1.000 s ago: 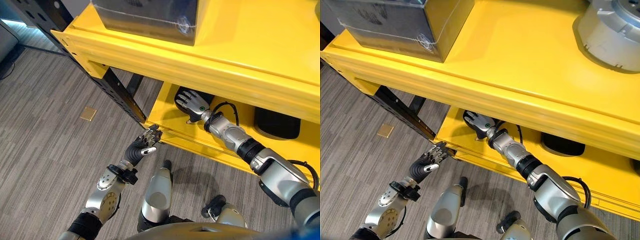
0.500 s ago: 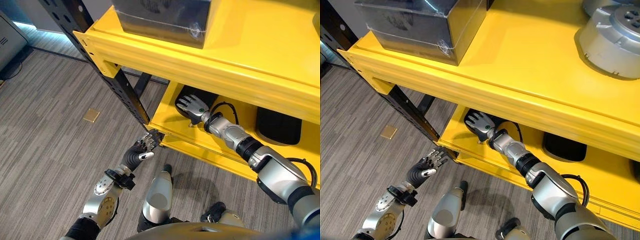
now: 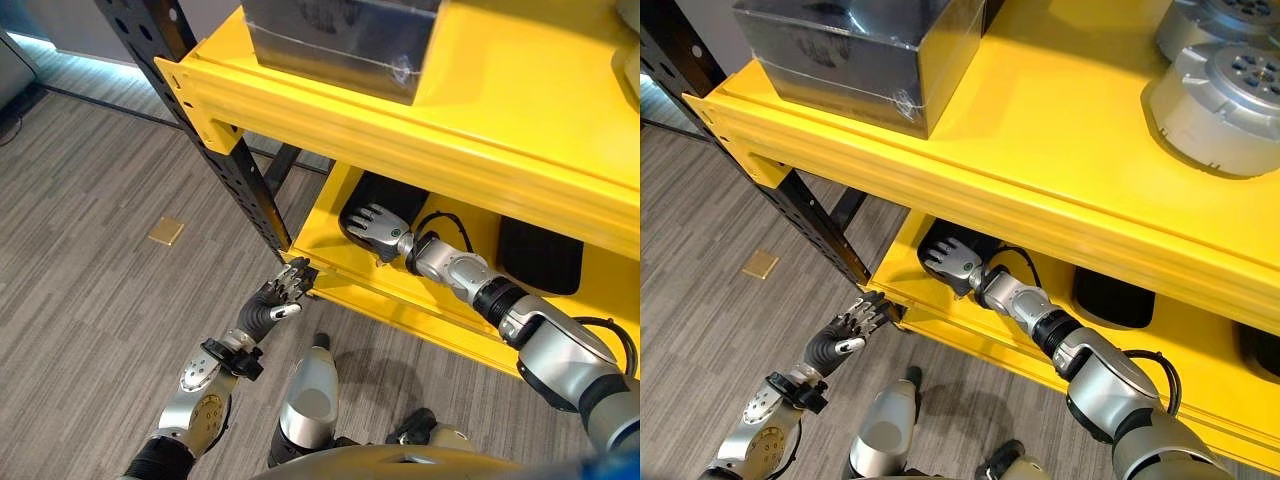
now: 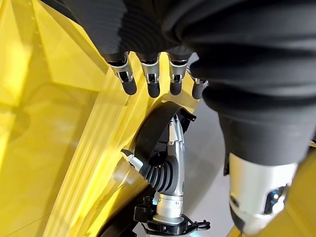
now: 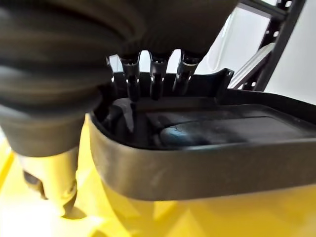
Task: Move parts from the plastic box to the shelf.
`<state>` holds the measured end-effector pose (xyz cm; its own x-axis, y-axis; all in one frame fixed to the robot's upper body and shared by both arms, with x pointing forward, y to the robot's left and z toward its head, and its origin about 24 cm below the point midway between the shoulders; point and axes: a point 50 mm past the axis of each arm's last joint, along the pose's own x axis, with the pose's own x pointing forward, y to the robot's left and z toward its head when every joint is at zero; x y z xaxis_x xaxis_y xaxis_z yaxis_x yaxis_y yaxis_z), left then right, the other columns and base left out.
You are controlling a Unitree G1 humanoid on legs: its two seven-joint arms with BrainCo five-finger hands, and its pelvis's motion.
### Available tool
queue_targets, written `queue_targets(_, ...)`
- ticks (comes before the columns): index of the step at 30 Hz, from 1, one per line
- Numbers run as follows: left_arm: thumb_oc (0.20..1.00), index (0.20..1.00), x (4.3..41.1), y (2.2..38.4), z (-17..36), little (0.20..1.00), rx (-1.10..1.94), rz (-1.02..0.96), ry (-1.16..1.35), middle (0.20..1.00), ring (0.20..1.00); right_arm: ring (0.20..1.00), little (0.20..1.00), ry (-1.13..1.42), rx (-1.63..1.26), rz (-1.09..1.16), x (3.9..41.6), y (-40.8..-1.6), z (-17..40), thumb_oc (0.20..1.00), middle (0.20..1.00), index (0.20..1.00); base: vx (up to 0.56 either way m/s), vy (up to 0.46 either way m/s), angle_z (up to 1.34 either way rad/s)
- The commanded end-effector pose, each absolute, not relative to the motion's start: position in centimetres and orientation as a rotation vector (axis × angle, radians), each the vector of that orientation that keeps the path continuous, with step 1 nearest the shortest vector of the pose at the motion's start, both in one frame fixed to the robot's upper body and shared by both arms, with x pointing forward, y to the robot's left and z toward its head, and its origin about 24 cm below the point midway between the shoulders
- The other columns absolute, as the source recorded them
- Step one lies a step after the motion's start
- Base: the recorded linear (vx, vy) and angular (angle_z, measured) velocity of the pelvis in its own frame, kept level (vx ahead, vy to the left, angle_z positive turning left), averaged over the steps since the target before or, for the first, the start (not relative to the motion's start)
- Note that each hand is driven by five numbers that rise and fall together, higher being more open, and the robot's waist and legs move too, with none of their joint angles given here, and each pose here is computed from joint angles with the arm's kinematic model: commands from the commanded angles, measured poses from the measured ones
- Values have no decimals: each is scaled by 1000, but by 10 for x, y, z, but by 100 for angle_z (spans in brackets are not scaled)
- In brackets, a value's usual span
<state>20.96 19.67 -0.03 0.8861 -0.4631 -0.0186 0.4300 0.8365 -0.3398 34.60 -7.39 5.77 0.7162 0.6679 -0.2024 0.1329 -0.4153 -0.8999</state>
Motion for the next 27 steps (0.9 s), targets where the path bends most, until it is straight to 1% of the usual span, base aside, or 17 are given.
queue_targets(1,1000,1000,210,202,18,1000,-274,-545,17,1000,1000,1000,1000,-528,-2084,900,325,-97,10,1000,1000,1000,0,0,0)
queue_targets(8,1000,1000,207,205,15,1000,-273,-542,21,1000,1000,1000,1000,-543,-2191,898,324,-108,4,1000,1000,1000,0,0,0)
queue_targets(10,1000,1000,207,204,15,1000,-272,-541,25,1000,1000,1000,1000,-595,-2227,870,323,-111,3,1000,1000,1000,0,0,0)
queue_targets(15,1000,1000,207,201,12,1000,-275,-540,29,1000,1000,1000,1000,-821,-2289,719,327,-112,14,1000,1000,1000,0,0,0)
queue_targets(18,1000,1000,207,200,11,1000,-282,-531,27,1000,1000,1000,1000,-877,-2329,734,326,-112,16,1000,1000,1000,4,20,-2)
queue_targets(27,1000,1000,206,198,9,1000,-301,-531,33,1000,1000,1000,1000,-808,-2444,663,335,-111,31,1000,1000,1000,3,18,-3)
